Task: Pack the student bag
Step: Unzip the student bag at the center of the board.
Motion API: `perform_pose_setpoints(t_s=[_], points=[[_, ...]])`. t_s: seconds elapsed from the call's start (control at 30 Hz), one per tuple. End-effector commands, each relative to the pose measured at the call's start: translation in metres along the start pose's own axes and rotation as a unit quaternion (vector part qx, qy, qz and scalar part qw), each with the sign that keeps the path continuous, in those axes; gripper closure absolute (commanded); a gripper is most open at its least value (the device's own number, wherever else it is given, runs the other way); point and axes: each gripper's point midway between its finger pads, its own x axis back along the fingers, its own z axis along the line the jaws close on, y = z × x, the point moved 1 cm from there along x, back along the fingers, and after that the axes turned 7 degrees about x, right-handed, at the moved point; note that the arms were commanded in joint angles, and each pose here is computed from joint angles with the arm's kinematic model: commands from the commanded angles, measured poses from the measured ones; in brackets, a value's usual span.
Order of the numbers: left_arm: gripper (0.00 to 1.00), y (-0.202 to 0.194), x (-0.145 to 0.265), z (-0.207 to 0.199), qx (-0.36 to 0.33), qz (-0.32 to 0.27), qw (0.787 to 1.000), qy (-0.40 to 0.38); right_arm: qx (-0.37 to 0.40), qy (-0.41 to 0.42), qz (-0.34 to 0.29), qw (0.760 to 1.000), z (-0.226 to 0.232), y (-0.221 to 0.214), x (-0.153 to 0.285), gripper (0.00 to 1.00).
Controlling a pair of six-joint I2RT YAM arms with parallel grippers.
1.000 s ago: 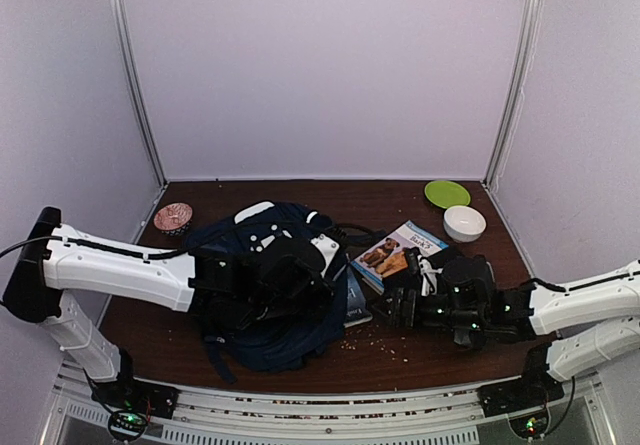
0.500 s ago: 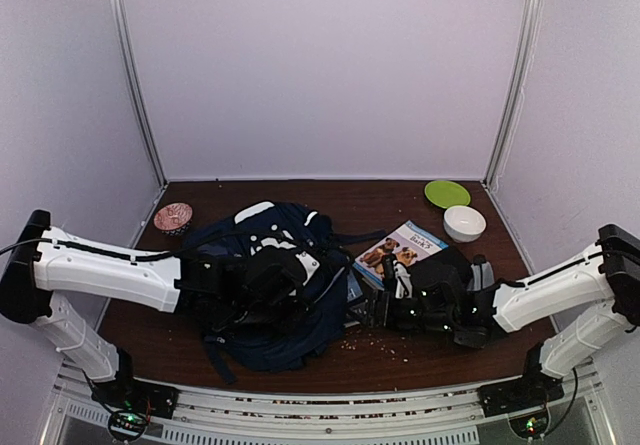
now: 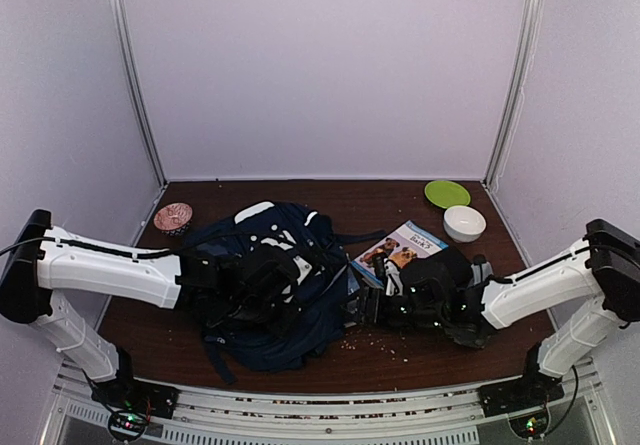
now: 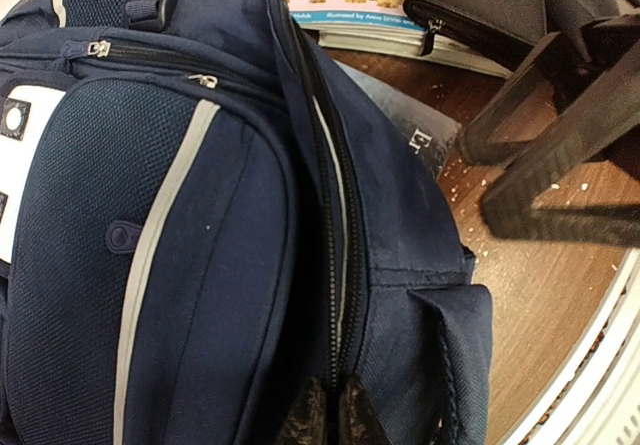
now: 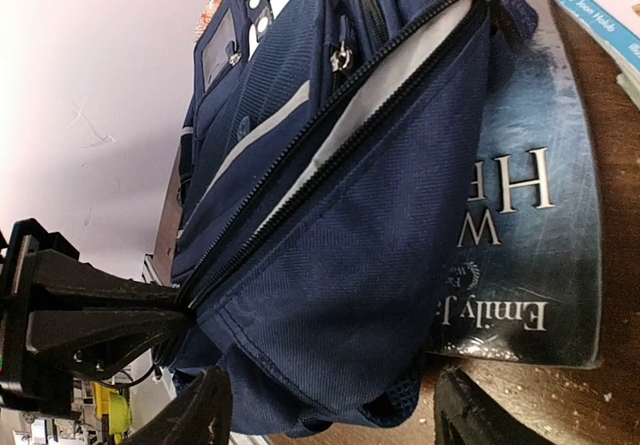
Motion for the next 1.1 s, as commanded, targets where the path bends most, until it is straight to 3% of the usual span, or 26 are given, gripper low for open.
perform_pose_setpoints(t_s=[0.0,0.13,0.2,0.37,0.47,0.63,1.07], points=[[0.89,0.028,0.013,-0.005,0.024,-0.047,0.998,-0.031,-0.001,0.025,0.014,1.000,0.018,0.003,-0.017,0.31],[0.92,0.032,0.016,-0.007,0.020,-0.050,0.998,-0.035,-0.002,0.024,0.039,0.999,0.024,0.001,-0.036,0.35],[0.90,0.032,0.016,-0.007,0.021,-0.051,0.998,-0.037,-0.003,0.017,0.051,0.999,0.020,-0.004,-0.041,0.44],[0.53,0.032,0.023,-0.007,0.026,-0.059,0.997,-0.046,0.004,-0.026,0.066,0.997,-0.007,-0.019,-0.035,0.82],[0.38,0.035,0.026,-0.006,0.030,-0.064,0.996,-0.055,0.008,-0.051,0.074,0.996,-0.025,-0.029,-0.027,1.00],[0.34,0.043,0.021,-0.004,0.028,-0.061,0.996,-0.057,0.014,-0.068,0.080,0.994,-0.039,-0.038,-0.022,1.00],[0.35,0.038,-0.015,-0.037,-0.009,0.011,0.994,-0.108,0.016,-0.056,0.073,0.996,-0.038,-0.038,-0.020,1.00]])
